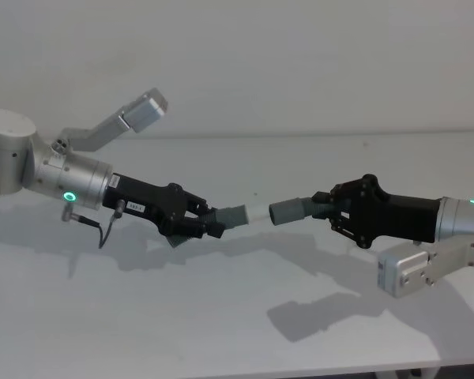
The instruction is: Use both hands to pick up one end of the pipe from the table, align the ends, and insert them.
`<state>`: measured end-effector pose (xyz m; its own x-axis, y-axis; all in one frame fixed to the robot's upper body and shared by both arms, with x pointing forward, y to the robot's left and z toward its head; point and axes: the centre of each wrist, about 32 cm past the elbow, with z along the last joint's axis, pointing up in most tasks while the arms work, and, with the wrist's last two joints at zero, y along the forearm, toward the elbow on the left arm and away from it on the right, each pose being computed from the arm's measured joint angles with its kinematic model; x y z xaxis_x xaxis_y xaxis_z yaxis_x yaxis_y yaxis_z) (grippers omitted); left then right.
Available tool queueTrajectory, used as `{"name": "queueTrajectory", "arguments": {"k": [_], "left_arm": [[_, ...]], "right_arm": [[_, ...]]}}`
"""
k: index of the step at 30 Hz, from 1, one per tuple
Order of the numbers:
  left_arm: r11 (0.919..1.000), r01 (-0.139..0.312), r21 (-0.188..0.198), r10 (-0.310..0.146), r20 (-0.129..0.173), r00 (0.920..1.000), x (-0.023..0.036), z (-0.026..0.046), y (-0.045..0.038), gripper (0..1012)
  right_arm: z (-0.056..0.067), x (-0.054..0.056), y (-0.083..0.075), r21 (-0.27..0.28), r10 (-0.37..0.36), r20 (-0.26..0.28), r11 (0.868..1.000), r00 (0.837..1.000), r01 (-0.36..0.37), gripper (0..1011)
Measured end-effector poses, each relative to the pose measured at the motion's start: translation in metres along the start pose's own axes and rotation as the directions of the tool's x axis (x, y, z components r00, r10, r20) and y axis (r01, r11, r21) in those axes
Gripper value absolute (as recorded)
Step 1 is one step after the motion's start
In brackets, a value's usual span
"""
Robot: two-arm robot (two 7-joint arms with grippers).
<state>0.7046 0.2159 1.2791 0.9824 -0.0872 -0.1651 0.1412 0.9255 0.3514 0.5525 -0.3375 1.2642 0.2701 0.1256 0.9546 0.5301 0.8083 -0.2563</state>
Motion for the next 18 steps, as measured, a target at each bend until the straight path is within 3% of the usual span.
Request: {"name": "queueTrajectory", "arguments": {"k": [18], "left_arm": [[1.0, 0.002, 0.0, -0.002, -0.004, 1.0, -0.0018, -0.0001, 0.0, 322]], "right_arm": [[-0.0007, 0.0012, -0.0027, -0.004, 0.01, 0.012, 1.0, 1.0, -0.01, 168]]}}
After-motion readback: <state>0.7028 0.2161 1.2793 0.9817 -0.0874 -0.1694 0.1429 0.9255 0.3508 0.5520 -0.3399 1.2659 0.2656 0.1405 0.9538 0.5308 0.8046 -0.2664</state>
